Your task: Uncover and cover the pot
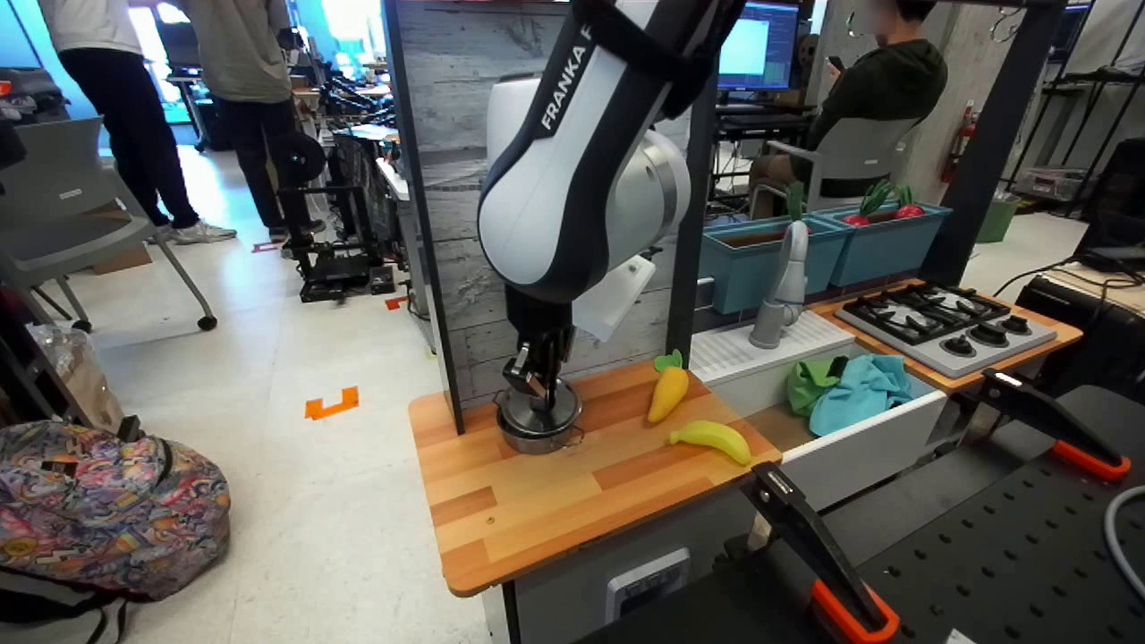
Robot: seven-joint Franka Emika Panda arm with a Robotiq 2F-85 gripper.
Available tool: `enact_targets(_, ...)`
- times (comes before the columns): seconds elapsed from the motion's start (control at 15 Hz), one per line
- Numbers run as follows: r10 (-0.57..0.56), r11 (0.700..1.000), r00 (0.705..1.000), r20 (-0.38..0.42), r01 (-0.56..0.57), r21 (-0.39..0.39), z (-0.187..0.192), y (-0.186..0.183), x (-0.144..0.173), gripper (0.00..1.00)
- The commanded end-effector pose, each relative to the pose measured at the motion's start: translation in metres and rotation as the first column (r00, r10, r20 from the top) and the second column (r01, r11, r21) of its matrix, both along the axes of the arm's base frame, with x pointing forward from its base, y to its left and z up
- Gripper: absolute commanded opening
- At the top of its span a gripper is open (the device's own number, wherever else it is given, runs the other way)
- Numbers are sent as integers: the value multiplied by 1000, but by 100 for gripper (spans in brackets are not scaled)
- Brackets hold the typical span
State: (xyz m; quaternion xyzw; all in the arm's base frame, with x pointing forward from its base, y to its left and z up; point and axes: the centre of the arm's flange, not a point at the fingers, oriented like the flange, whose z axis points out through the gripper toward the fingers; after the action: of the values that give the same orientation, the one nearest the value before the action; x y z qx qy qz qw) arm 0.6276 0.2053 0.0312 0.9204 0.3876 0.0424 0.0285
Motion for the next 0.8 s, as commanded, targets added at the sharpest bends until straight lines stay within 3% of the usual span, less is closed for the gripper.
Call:
enact_targets(0.0, 16, 1000, 999, -33, -16, -1, -9, 8, 18, 5)
enact_targets(0.27, 18, 1000, 999, -49, -19, -4, -11, 12, 19, 5)
enact_targets(0.33, 16, 1000, 998, -57, -17, -3, -11, 12, 19, 45)
enact_targets(0.4, 17, 1000, 998, -59, -18, -4, -10, 13, 20, 46)
enact_targets(0.73, 18, 1000, 998, -62, -18, -1, -11, 13, 17, 83)
